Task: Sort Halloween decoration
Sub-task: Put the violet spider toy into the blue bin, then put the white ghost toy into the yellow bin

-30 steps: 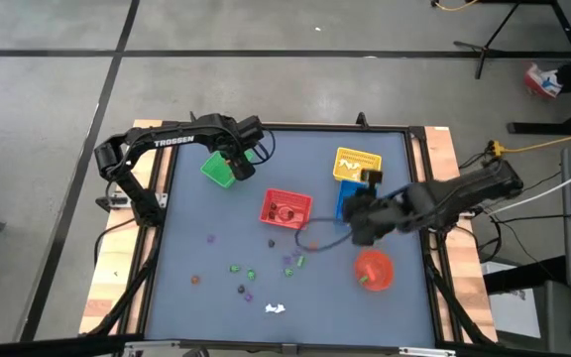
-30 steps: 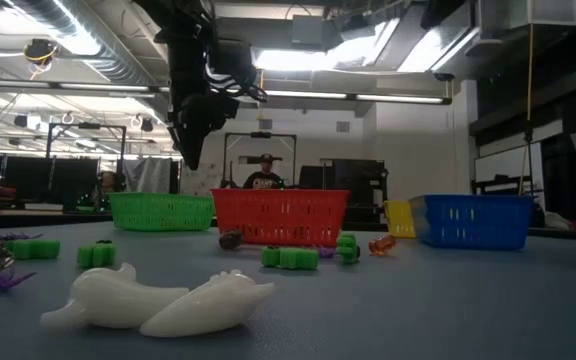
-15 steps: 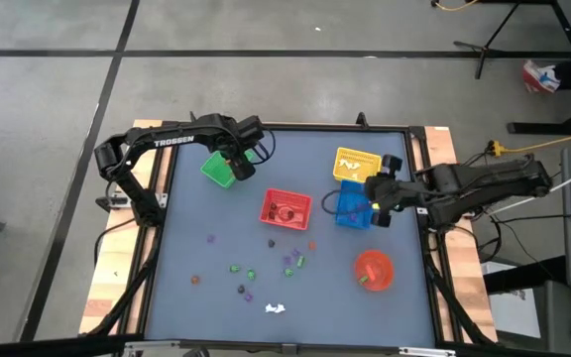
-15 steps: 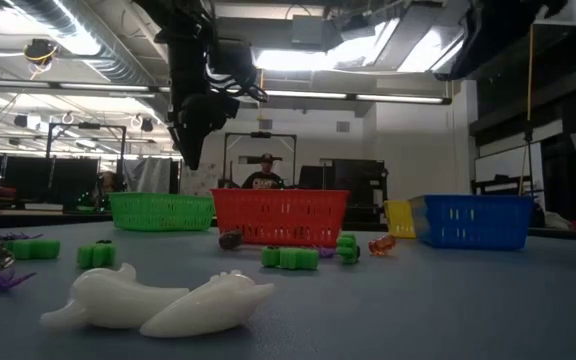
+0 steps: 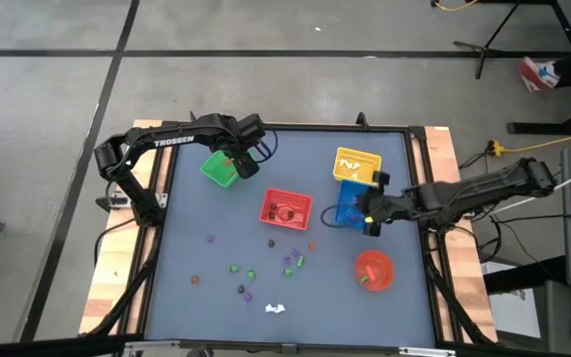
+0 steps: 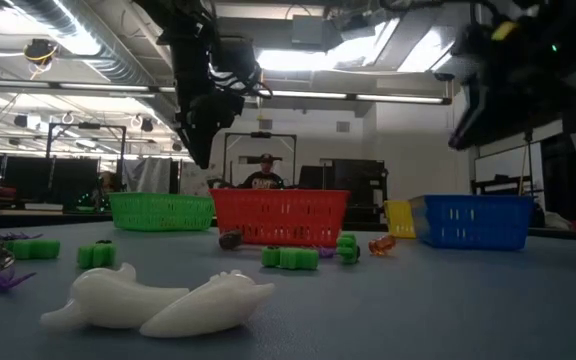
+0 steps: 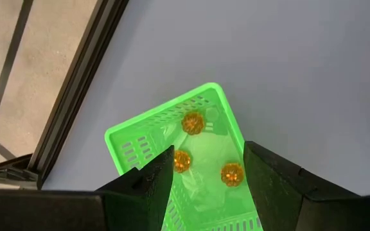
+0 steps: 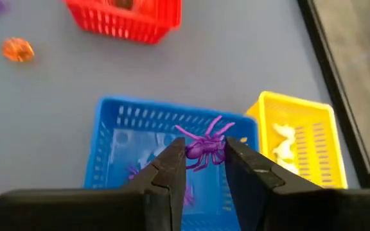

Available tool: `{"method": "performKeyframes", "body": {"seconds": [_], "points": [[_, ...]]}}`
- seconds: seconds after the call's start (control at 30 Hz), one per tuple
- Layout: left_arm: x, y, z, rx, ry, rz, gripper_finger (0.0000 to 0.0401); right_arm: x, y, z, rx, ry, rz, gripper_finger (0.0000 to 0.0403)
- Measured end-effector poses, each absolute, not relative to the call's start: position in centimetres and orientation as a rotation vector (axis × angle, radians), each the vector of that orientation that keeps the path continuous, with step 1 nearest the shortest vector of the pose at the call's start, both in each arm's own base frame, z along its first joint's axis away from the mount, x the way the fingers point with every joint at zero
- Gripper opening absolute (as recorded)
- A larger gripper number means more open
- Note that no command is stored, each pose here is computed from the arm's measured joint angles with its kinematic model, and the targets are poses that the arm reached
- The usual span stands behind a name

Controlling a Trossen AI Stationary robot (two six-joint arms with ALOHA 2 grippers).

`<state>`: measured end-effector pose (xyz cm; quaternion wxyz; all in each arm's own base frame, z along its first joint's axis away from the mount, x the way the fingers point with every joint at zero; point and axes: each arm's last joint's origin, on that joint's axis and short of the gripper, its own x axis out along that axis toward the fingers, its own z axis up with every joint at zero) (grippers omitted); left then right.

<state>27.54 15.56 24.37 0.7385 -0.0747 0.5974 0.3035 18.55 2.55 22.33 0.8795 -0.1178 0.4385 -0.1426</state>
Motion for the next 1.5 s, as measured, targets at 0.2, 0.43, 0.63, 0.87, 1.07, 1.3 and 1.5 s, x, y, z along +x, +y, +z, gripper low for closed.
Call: {"method": "performKeyframes", "body": {"seconds": [0.2,0.43,0.63,0.87,1.07,1.3,1.5], "points": [[27.6,15.6,24.4,-0.163,1.301,0.667,0.0171,17.9,2.4,20.6,-0.262,0.963,-0.301,0.0101],[27.8,15.4,24.4,-0.157,1.296,0.662,0.0171,18.0,2.4,20.6,-0.262,0.958,-0.303,0.0101],[28.2,14.9,24.4,-0.141,1.284,0.647,0.0171,18.0,2.4,20.6,-0.269,0.955,-0.318,0.0101],[29.2,13.8,24.9,-0.077,1.252,0.598,0.0171,18.3,2.4,20.9,-0.251,0.910,-0.318,0.0126],[30.3,12.7,26.2,-0.045,1.205,0.567,0.0171,18.7,2.5,21.1,-0.234,0.862,-0.317,0.0186],[31.7,9.7,27.4,0.004,1.160,0.479,0.0171,18.7,2.5,21.1,-0.235,0.863,-0.317,0.0220],[32.8,5.2,27.4,-0.022,1.135,0.358,0.0171,18.7,2.5,21.1,-0.234,0.863,-0.317,0.0221]]}}
